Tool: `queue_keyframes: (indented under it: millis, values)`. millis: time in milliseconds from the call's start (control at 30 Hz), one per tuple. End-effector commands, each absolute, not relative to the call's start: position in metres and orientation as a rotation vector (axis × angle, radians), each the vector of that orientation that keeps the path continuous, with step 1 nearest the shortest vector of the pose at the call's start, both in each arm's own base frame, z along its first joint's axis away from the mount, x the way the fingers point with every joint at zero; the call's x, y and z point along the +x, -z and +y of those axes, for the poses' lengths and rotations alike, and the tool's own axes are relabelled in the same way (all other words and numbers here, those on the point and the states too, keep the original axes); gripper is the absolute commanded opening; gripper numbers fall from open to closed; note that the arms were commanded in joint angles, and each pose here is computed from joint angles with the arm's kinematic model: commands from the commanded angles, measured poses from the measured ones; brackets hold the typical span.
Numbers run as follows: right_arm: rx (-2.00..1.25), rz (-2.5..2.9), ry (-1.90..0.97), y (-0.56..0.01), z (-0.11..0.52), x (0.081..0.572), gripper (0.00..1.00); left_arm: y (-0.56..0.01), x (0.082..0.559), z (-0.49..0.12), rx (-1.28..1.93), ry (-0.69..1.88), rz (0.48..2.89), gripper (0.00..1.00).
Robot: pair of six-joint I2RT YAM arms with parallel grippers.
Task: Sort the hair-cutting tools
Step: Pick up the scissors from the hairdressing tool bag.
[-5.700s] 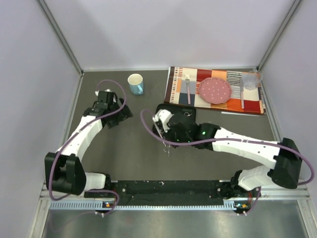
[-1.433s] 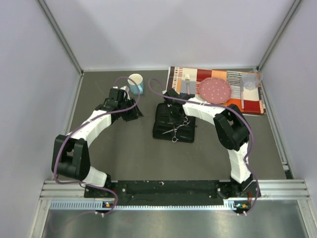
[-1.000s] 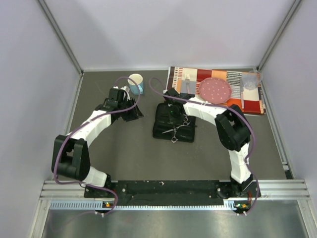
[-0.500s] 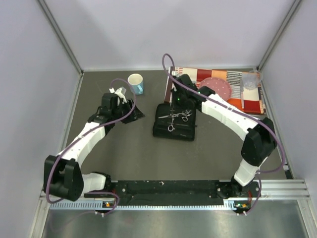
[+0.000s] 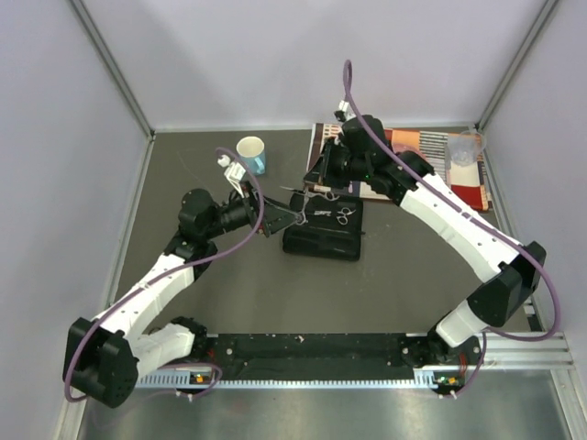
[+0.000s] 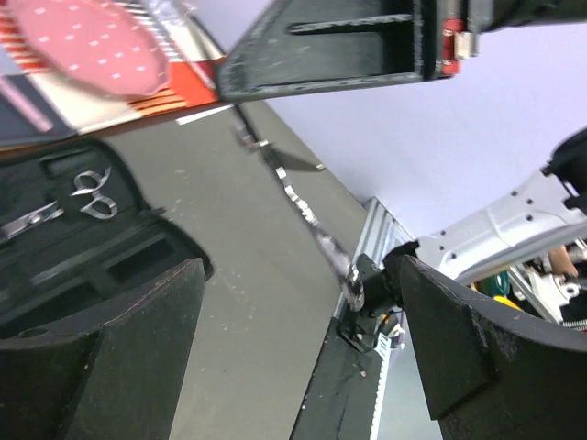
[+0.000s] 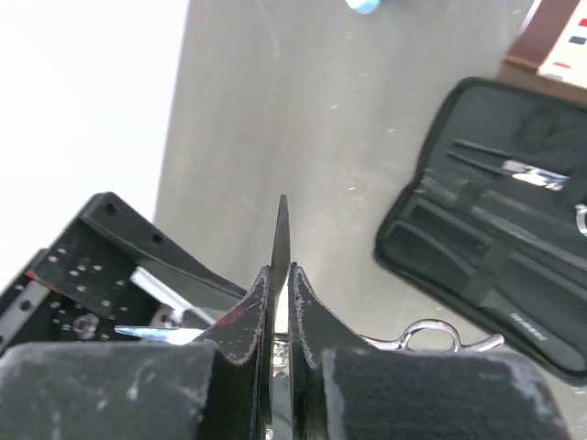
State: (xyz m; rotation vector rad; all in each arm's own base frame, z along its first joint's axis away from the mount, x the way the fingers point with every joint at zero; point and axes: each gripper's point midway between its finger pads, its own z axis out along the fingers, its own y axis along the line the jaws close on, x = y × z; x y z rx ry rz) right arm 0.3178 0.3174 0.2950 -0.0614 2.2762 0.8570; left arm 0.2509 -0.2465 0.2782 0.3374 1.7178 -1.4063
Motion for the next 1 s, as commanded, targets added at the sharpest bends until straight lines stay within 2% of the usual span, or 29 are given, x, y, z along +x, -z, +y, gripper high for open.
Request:
queue_keyframes:
  millis: [0,433,700,967]
  values:
    - [-0.036,2.151,-1.124,-0.359,0.333,0.303,0.00,-0.327,0.239,-0.268,0.507,1.416,1.517,0.92]
    - [-0.079,2.028,-1.555,-0.429,0.359,0.264,0.00,-0.345,0.269,-0.271,0.452,1.293,1.434,0.94]
    - [-0.144,2.011,-1.726,-0.443,0.367,0.245,0.00,-0.352,0.276,-0.274,0.464,1.282,1.406,0.95]
    - [-0.164,2.036,-1.766,-0.440,0.368,0.237,0.00,-0.364,0.283,-0.273,0.500,1.207,1.359,0.96]
